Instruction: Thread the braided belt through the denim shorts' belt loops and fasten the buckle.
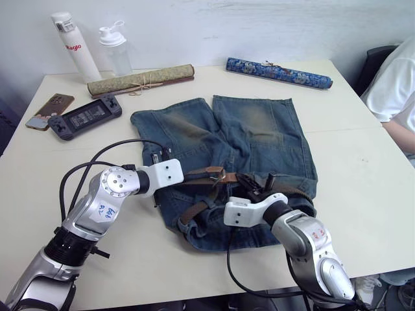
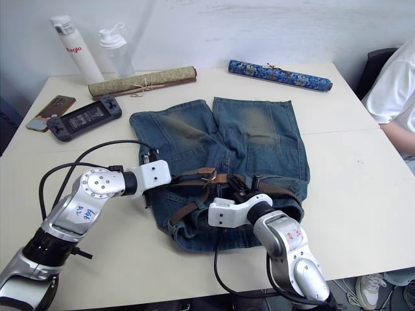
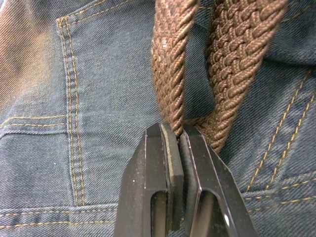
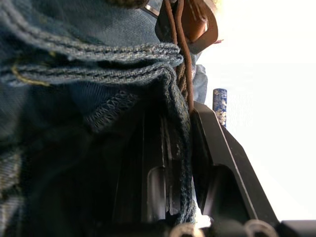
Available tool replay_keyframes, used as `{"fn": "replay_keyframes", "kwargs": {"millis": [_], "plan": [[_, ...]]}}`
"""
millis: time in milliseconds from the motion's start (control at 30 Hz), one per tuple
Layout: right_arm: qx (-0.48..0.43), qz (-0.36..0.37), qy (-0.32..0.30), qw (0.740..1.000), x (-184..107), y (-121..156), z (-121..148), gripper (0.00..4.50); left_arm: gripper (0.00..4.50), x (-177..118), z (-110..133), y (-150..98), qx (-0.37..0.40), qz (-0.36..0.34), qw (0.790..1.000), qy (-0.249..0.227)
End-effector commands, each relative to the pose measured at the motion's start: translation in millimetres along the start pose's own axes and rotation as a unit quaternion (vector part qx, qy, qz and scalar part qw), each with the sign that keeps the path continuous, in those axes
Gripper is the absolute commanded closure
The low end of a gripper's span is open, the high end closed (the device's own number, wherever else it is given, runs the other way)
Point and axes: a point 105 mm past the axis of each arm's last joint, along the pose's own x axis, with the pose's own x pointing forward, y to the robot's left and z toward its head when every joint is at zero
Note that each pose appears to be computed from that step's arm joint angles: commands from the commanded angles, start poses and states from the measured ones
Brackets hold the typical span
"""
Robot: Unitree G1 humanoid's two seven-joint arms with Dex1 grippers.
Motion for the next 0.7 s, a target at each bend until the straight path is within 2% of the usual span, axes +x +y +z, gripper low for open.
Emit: {"fn": "replay_keyframes", "kwargs": {"millis": [33, 700], "plan": [[-0.016, -0.052, -0.009, 0.998, -2.1, -22.8, 2.1, 4.48, 4.5, -5.4, -5.4, 5.5, -0.01, 0.02, 1.0, 0.011], [-0.007, -0.053, -0.015, 0.998, 8.3, -21.6, 0.7, 4.48, 4.5, -20.8, -6.4, 5.5, 0.038, 0.018, 0.999, 0.027]]}}
